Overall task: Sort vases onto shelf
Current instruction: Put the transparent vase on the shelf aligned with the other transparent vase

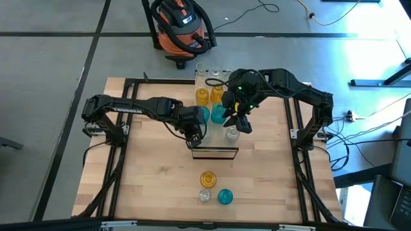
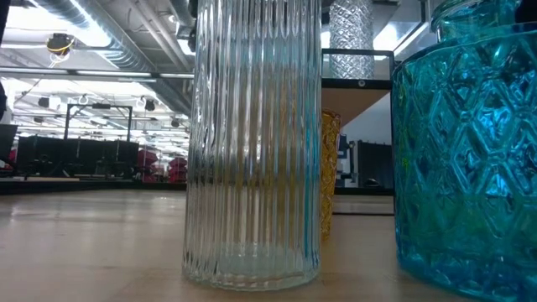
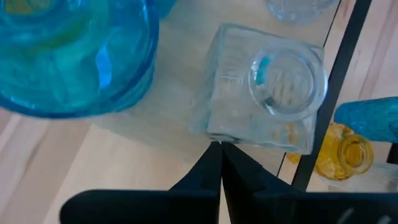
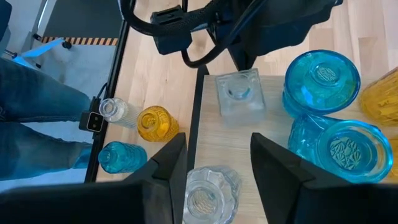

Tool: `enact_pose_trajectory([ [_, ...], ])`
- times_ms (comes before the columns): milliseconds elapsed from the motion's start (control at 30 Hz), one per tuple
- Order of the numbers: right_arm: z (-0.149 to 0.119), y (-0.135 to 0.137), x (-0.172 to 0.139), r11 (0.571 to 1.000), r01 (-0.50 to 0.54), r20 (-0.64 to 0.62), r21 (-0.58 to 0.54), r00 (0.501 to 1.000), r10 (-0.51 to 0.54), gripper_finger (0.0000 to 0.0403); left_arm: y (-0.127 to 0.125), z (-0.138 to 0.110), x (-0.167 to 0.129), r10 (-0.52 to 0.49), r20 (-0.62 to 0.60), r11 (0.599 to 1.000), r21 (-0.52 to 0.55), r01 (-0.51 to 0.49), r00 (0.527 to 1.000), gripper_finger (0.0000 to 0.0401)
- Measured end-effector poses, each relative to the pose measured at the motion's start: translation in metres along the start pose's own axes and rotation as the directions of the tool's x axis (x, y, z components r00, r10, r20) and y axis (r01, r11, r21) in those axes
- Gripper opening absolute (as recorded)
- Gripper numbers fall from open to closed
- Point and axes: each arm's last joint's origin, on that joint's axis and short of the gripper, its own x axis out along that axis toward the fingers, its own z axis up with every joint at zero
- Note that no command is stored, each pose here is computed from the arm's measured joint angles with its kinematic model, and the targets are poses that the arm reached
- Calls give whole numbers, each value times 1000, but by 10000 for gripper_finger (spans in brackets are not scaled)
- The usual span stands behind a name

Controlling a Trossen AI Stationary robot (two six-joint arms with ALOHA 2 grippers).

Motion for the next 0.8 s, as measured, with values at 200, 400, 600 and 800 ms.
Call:
enact_pose_trajectory([
  [200, 0, 0, 0, 1000, 1, 0, 0, 1000, -1, 143, -1, 3, 0, 8, 40, 1000, 19, -9, 999, 0],
  [400, 0, 0, 0, 1000, 1, 0, 0, 1000, -1, 143, -3, 6, 3, -12, 63, 999, 36, 10, 998, 0],
  [600, 0, 0, 0, 1000, 2, 0, 0, 1000, -2, 143, -4, 8, 5, -38, 63, 999, 40, 35, 997, 0],
  [800, 0, 0, 0, 1000, 1, 0, 4, 1000, -1, 143, -6, 11, 5, -48, 94, 998, 56, 43, 994, 0],
])
